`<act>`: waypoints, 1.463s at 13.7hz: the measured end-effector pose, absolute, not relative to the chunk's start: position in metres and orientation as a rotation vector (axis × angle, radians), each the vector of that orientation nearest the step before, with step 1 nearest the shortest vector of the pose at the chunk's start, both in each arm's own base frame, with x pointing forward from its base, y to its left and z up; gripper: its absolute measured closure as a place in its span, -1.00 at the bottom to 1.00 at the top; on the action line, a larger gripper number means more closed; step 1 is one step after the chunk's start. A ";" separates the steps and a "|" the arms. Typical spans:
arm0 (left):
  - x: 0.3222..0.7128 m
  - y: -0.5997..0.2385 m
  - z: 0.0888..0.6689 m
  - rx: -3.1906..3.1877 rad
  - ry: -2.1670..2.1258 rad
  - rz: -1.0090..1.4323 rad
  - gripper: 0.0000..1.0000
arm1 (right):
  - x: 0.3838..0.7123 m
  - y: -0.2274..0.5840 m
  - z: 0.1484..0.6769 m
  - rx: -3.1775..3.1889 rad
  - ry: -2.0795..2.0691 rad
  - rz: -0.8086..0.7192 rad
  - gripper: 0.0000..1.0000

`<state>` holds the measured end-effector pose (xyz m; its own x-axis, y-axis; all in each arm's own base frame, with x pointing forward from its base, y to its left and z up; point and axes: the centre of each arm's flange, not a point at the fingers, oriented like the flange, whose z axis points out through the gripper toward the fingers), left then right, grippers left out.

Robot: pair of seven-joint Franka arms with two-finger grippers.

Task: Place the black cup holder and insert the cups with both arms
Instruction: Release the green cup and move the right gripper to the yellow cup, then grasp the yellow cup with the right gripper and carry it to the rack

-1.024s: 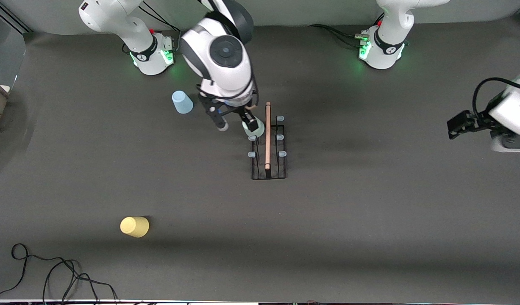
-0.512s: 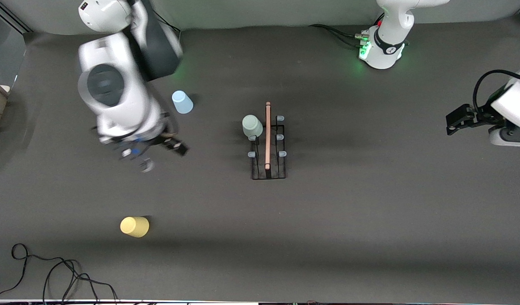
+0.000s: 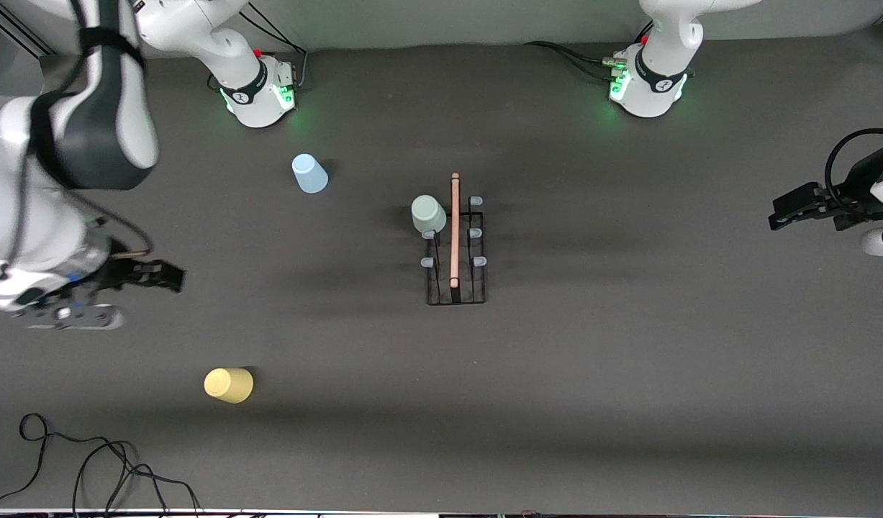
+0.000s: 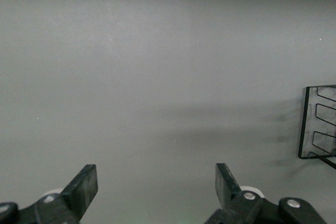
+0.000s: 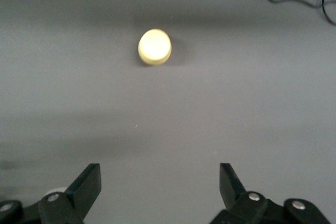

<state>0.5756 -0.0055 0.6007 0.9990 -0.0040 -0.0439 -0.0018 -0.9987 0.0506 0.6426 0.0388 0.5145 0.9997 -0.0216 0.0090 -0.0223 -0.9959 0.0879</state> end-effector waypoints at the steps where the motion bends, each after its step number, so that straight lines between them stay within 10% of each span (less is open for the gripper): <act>1: 0.575 -0.005 0.601 3.093 -0.005 -0.077 -1.00 | 0.650 0.030 0.507 3.071 -0.025 0.034 -1.00; 10: 0.593 0.000 0.575 3.115 -0.005 -0.172 -1.00 | 0.735 0.035 0.406 3.118 0.000 0.097 -1.00; 20: 0.580 -0.006 0.614 3.162 -0.028 -0.192 -1.00 | 0.746 0.037 0.235 3.108 -0.017 0.087 -1.00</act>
